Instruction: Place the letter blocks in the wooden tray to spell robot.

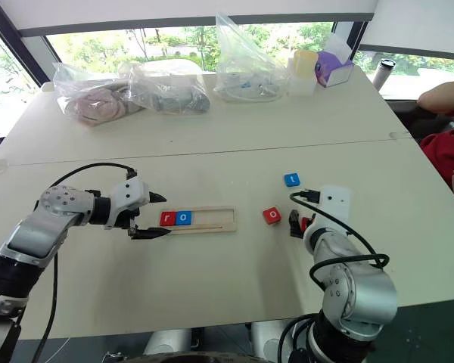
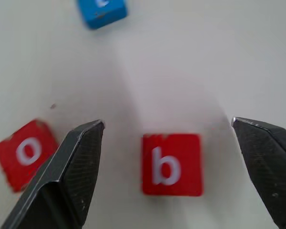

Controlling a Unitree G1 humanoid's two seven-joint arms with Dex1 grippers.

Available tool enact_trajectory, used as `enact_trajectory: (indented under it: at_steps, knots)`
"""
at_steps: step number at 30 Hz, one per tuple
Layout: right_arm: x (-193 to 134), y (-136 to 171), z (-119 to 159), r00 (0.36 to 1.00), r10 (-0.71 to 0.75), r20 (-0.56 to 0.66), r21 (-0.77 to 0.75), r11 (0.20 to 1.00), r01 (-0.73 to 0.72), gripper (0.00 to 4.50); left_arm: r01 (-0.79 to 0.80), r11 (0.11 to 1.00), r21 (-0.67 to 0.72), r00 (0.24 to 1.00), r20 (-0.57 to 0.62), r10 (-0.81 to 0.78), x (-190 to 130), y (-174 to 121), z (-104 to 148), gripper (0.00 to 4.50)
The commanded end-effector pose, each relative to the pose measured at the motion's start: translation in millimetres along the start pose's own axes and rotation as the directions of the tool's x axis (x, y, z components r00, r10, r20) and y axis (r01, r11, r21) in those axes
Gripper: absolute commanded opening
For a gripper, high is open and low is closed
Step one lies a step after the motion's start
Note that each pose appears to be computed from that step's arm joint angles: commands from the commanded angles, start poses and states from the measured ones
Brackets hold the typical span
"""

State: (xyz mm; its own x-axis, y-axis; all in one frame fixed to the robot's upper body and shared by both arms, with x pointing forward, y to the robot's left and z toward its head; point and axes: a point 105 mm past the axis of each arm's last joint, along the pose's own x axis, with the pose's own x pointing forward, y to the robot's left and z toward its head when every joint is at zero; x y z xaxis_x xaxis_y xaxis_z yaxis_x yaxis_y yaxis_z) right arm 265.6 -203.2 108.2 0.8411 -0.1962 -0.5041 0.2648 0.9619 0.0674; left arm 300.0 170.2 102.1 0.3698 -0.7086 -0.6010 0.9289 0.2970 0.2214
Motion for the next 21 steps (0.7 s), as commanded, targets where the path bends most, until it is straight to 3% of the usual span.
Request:
enact_trajectory:
  at_steps: [1, 2, 5, 9, 11, 13, 21]
  knots:
    - [-10, -8, 49, 0.981, 0.126, 0.150, -0.105, 0.988, -0.111, 4.49, -0.007, 1.000, -0.003, 1.000, 0.010, 0.007, -16, 1, 4, 4.50]
    - [-12, -9, 60, 0.965, 0.221, 0.144, -0.180, 0.964, -0.195, 4.49, 0.010, 1.000, -0.018, 1.000, 0.018, -0.009, -19, -2, 6, 4.50]
    - [-28, -1, 59, 0.856, 0.516, -0.035, -0.342, 0.798, -0.496, 4.49, 0.054, 0.998, -0.029, 0.998, 0.044, -0.053, -23, -7, 15, 4.50]
    - [-47, -4, 45, 0.678, 0.701, -0.219, -0.562, 0.477, -0.675, 4.49, 0.099, 0.995, -0.015, 0.994, 0.056, -0.098, -28, -13, 27, 4.50]
    - [-41, -19, 33, 0.635, 0.699, -0.330, -0.616, 0.351, -0.706, 4.49, 0.130, 0.991, -0.008, 0.990, 0.061, -0.130, -35, -18, 34, 4.50]
    - [-31, -32, 26, 0.610, 0.690, -0.389, -0.637, 0.277, -0.719, 4.49, 0.151, 0.988, -0.003, 0.987, 0.058, -0.151, -40, -23, 39, 4.50]
    - [5, -46, 26, 0.584, 0.684, -0.438, -0.737, 0.099, -0.669, 4.49, 0.122, 0.992, -0.022, 0.992, 0.028, -0.122, -49, -26, 37, 4.50]
